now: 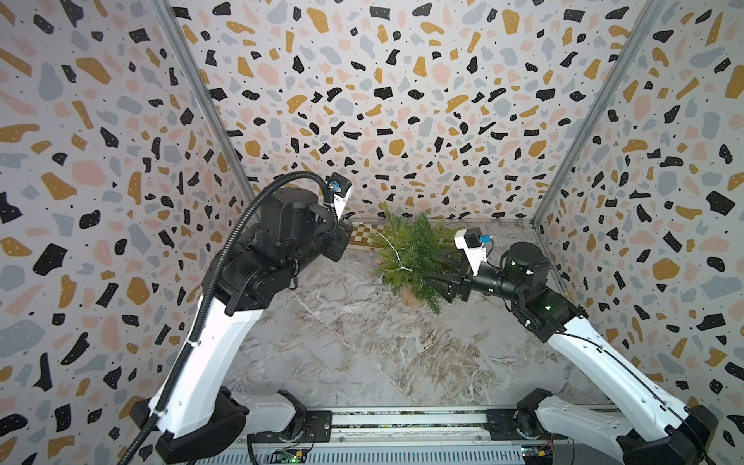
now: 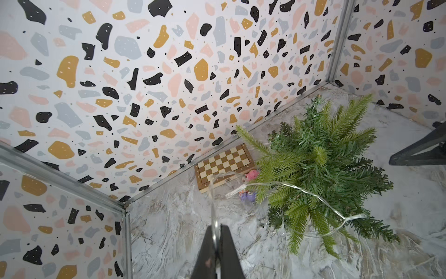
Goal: Remove string lights from the small christmas tree
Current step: Remove the light string from the Christmas tree.
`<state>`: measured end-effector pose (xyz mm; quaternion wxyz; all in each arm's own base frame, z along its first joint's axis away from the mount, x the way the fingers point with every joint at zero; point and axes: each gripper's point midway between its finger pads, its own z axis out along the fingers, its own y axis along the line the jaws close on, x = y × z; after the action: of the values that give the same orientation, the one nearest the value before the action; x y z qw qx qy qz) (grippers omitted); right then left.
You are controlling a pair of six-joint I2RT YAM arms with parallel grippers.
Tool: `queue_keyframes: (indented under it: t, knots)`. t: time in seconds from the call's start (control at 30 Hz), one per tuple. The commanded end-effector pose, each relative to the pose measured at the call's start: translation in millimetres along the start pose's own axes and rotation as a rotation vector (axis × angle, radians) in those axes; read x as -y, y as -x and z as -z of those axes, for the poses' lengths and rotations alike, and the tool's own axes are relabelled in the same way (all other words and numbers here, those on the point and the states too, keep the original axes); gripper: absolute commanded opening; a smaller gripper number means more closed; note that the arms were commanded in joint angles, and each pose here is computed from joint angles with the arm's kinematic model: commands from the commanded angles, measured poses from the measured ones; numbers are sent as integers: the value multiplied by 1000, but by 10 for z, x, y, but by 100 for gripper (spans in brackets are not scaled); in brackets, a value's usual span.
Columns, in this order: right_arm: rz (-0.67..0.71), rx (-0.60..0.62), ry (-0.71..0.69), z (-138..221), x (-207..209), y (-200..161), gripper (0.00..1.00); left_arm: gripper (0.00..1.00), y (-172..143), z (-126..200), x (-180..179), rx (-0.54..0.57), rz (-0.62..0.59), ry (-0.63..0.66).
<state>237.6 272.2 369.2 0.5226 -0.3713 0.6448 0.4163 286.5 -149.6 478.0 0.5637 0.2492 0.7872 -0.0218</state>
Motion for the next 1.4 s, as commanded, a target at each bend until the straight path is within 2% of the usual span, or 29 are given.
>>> queue_keyframes:
  t: [0.0, 0.33, 0.67, 0.83, 0.93, 1.13, 1.37]
  knots:
    - [13, -21, 15, -53, -50, -48, 90, 0, 38, 168, -142, 37, 18, 58]
    - [19, -33, 28, -153, -97, -64, 87, 0, 10, 262, -528, -12, -18, 239]
    - [22, -41, 33, -222, -131, -82, 85, 0, -39, 178, -889, -32, 81, 284]
    - [26, -40, 31, -231, -131, -56, 85, 0, 102, 151, -959, -5, 94, 288]
    - [30, -36, 29, -224, -134, -28, 84, 0, 156, 136, -1115, -12, 78, 352]
    - [36, -31, 20, -207, -135, 14, 84, 0, 120, -41, -1428, -54, 85, 445]
    - [46, -37, 6, -202, -118, 32, 84, 0, 222, -289, -1573, -59, 77, 462]
